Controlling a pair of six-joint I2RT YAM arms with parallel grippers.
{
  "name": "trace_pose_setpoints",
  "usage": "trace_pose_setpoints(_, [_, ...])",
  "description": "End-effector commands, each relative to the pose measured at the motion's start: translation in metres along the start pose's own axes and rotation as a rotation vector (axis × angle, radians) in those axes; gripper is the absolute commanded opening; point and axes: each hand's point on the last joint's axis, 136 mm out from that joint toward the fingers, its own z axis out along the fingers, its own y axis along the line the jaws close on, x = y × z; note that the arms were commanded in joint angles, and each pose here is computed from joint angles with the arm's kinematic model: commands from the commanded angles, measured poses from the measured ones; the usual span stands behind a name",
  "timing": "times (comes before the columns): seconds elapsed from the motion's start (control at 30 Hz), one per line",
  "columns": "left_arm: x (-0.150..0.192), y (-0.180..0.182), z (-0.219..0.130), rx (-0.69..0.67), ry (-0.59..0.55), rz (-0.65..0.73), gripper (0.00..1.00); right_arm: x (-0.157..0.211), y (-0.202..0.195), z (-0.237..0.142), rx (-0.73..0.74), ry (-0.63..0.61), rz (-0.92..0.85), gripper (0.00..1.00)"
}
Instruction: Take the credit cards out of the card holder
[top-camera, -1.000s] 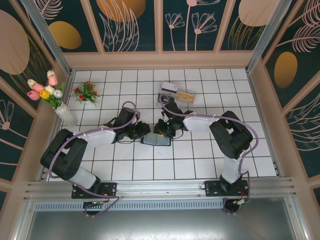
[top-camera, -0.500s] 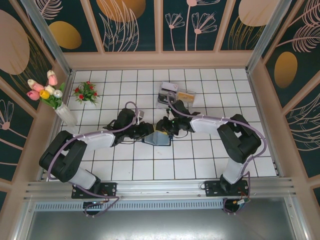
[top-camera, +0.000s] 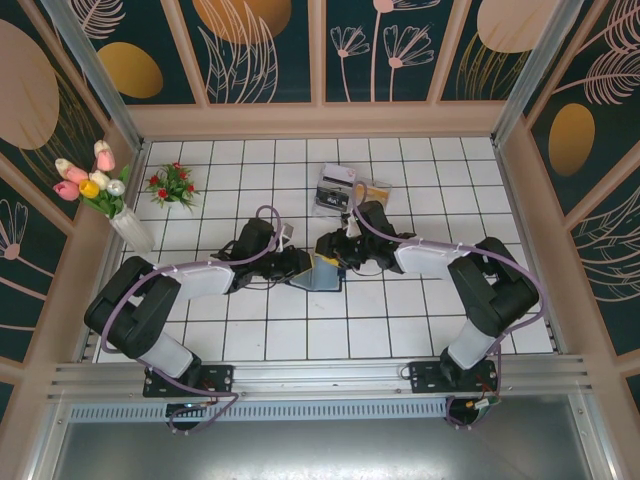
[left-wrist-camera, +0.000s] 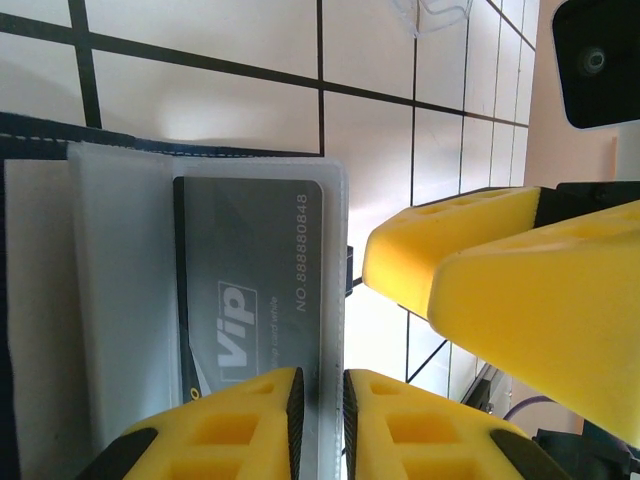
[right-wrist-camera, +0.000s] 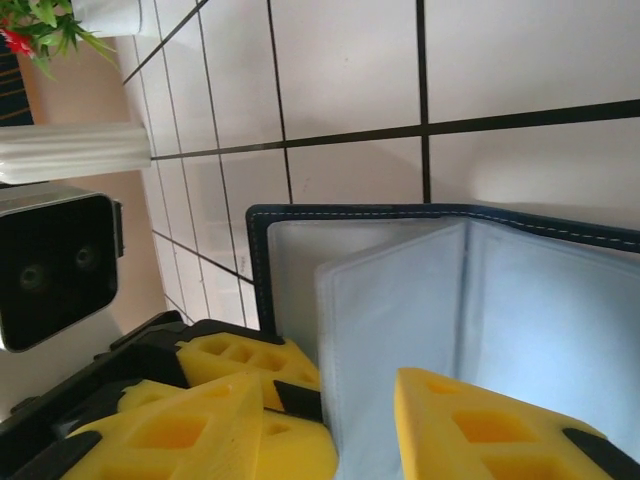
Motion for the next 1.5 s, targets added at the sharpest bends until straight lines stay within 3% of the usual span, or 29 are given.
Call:
trace_pose_setpoints(0.0, [-0.001, 0.000, 0.004, 0.000, 0.003, 0.012, 0.22, 0.000, 0.003, 0.003, -0.030, 0.014, -0.004, 0.40])
trace_pose_setpoints(0.27, [0.001, 0.001, 0.004, -0.012, 0.015, 0.031, 0.21, -0.002, -0.003, 0.006, 0.009, 0.023, -0.003, 0.35])
trace_pose_setpoints(0.6, [0.003, 0.001, 0.005, -0.006, 0.026, 0.037, 0.21, -0.005, -0.002, 0.013, 0.028, 0.040, -0.022, 0.37])
trace_pose_setpoints(1.03, [0.004, 0.000, 0.002, 0.003, 0.022, 0.049, 0.32, -0.005, -0.019, 0.017, 0.111, 0.040, -0.011, 0.37])
trace_pose_setpoints(1.47, [0.003, -0.012, -0.004, 0.043, 0.002, 0.082, 0.31, -0.011, -0.022, 0.009, 0.167, -0.003, -0.035, 0.31])
